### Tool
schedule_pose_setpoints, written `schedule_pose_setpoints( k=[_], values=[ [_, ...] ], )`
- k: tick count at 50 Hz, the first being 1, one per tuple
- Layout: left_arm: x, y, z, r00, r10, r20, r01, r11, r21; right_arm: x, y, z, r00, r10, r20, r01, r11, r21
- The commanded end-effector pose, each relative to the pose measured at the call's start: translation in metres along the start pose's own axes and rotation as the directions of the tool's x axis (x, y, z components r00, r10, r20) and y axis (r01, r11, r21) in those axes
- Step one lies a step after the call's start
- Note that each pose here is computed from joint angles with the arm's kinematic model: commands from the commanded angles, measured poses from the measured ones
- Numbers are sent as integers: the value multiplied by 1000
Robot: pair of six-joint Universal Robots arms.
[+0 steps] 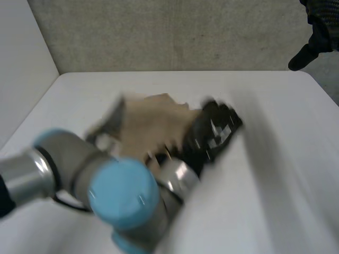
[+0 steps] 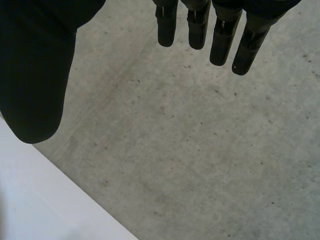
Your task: Fold the shorts.
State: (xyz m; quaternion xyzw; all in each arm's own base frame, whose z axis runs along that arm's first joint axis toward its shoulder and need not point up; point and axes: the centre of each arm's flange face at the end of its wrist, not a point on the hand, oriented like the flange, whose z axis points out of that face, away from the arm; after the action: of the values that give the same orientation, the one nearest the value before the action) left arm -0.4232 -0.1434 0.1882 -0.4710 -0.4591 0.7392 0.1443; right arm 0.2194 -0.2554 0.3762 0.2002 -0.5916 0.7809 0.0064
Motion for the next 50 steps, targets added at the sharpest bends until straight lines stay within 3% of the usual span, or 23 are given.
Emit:
schedule_pose_setpoints(
  k=[1,8,9,13,15,21,24,26,28,29,31,45,49,50],
  values=[
    [18,-43,-31,996,61,-68,-58,997,45,-2,2,-1,1000,0,7,0,1000,-7],
    [-44,-35,-17,993,92,80,-93,996,9,-8,6,-2,1000,2,31,-1,1000,-22],
    [-72,-26,-17,984,98,151,-92,995,-45,-9,7,-2,999,2,34,-1,1000,-26],
    [-90,-16,-23,977,93,194,-70,990,-123,-15,21,0,998,4,68,1,997,-77],
    [-99,0,-33,974,48,221,4,973,-231,-18,27,1,996,7,85,2,995,-102],
    [-98,19,-62,955,-157,250,250,882,-400,-22,33,1,994,10,104,3,991,-131],
    [-91,19,-84,901,-323,289,428,767,-478,-23,35,1,994,11,107,4,990,-138],
    [-90,18,-88,887,-351,301,459,744,-486,-23,37,2,994,11,108,4,990,-141],
    [-84,15,-101,832,-435,344,555,661,-505,-24,39,3,994,12,110,4,989,-148],
    [-84,15,-101,832,-435,345,555,661,-505,-24,39,3,994,12,110,4,989,-148],
    [-79,12,-111,797,-482,365,604,625,-494,-25,41,3,994,13,112,5,988,-154],
    [-51,1,-125,813,-504,293,578,636,-511,-50,45,-14,978,12,208,27,983,-184],
    [-54,-2,-125,811,-505,294,581,645,-497,-69,53,-30,941,-31,337,111,969,-220],
    [-57,-3,-123,810,-503,302,585,649,-487,-79,58,-41,910,-29,413,141,960,-243]
  ],
)
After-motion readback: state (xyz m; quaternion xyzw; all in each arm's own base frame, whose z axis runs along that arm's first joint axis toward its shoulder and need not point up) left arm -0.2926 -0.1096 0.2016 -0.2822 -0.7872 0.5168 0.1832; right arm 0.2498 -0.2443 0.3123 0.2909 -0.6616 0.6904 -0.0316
